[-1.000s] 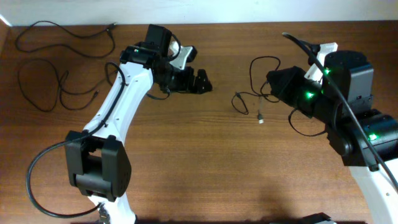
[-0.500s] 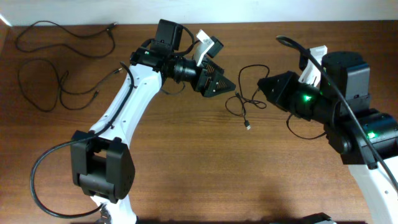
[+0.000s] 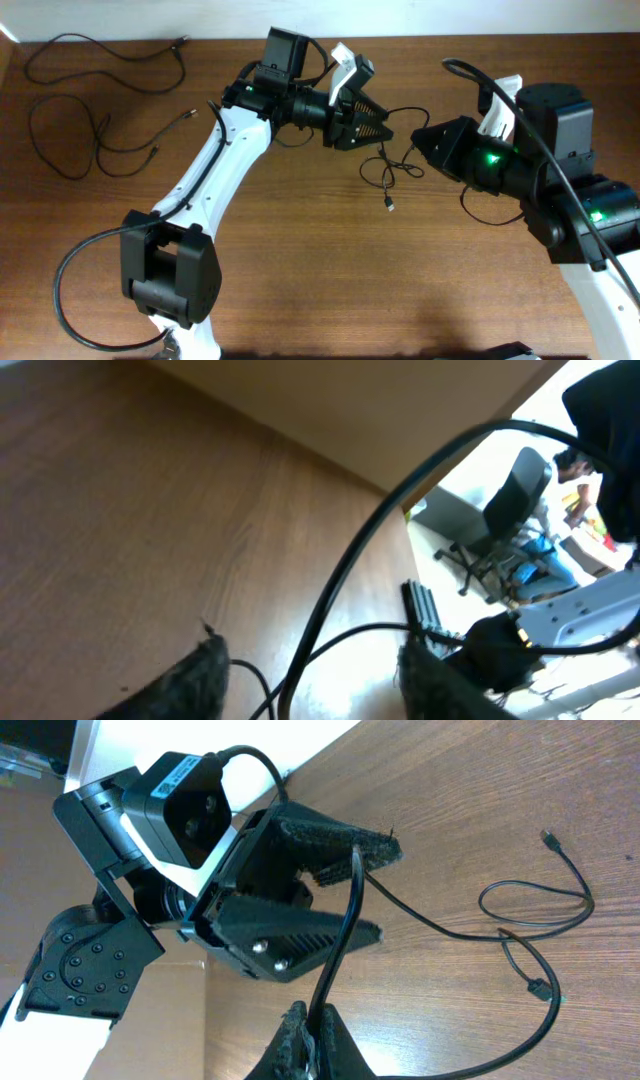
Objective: Untangle cables
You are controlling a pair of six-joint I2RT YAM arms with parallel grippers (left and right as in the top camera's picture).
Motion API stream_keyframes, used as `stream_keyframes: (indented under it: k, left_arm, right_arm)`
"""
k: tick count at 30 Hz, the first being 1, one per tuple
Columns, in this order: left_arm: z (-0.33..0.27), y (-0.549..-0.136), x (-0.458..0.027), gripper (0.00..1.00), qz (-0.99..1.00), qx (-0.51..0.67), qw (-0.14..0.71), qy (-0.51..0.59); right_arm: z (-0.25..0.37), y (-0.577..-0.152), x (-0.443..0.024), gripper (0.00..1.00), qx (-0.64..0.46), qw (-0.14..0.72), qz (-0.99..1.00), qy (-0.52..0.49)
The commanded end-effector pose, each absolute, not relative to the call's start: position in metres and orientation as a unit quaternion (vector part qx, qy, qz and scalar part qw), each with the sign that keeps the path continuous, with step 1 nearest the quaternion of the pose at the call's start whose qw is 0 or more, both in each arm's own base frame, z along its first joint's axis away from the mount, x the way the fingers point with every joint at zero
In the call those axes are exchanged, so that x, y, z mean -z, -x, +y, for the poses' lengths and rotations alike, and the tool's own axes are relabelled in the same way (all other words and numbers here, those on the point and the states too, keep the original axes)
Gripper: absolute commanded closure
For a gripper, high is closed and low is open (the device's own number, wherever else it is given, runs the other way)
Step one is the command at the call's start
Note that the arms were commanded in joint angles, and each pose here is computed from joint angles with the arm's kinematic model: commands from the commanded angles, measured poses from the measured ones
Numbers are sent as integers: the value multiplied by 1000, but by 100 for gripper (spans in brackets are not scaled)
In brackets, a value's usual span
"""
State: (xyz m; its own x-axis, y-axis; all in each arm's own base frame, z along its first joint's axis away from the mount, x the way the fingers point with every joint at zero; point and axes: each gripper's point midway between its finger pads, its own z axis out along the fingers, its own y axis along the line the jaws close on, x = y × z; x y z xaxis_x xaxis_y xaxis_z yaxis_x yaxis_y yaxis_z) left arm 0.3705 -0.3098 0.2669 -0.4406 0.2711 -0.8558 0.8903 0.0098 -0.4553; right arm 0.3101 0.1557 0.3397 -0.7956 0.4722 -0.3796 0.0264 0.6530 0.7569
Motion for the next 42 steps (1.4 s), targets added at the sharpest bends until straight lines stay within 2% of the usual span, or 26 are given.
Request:
stream_keyframes:
  k: [1, 2, 9, 11, 16, 21, 25, 31, 36, 40, 42]
  left_arm:
    - [-312, -366, -270, 61, 639, 553, 285, -453]
    - [-312, -366, -271, 62, 638, 553, 285, -453]
    - [-312, -369, -269, 100, 643, 546, 290, -453]
    - [-312, -369, -268, 100, 647, 546, 286, -449]
    - [-307, -380, -290, 100, 676, 535, 293, -413]
    - [-299, -387, -321, 100, 703, 462, 358, -405]
    - [-284, -390, -351, 100, 716, 397, 418, -393]
    - [-267, -365, -416, 100, 681, 364, 496, -398]
    - [-263, -350, -449, 100, 658, 369, 528, -389]
    - [-263, -351, -461, 100, 672, 412, 515, -337]
    - [-263, -351, -460, 100, 674, 411, 514, -335]
  right_arm:
    - [157, -311, -344, 96, -394, 288, 862, -137]
    - [157, -311, -344, 96, -394, 288, 862, -137]
    - [152, -313, -341, 96, -380, 295, 864, -147]
    - [138, -318, -334, 96, -344, 309, 870, -171]
    - [67, -327, -311, 96, -163, 369, 875, -266]
    - [12, -322, -311, 96, -23, 415, 852, -319]
    - [-13, -310, -310, 91, 52, 418, 843, -335]
    - [-15, -305, -306, 85, 62, 408, 847, -334]
    - [22, -309, -295, 59, -35, 367, 879, -303]
    - [48, -316, -298, 55, -86, 363, 897, -236]
    - [74, -319, -304, 53, -141, 359, 907, -171]
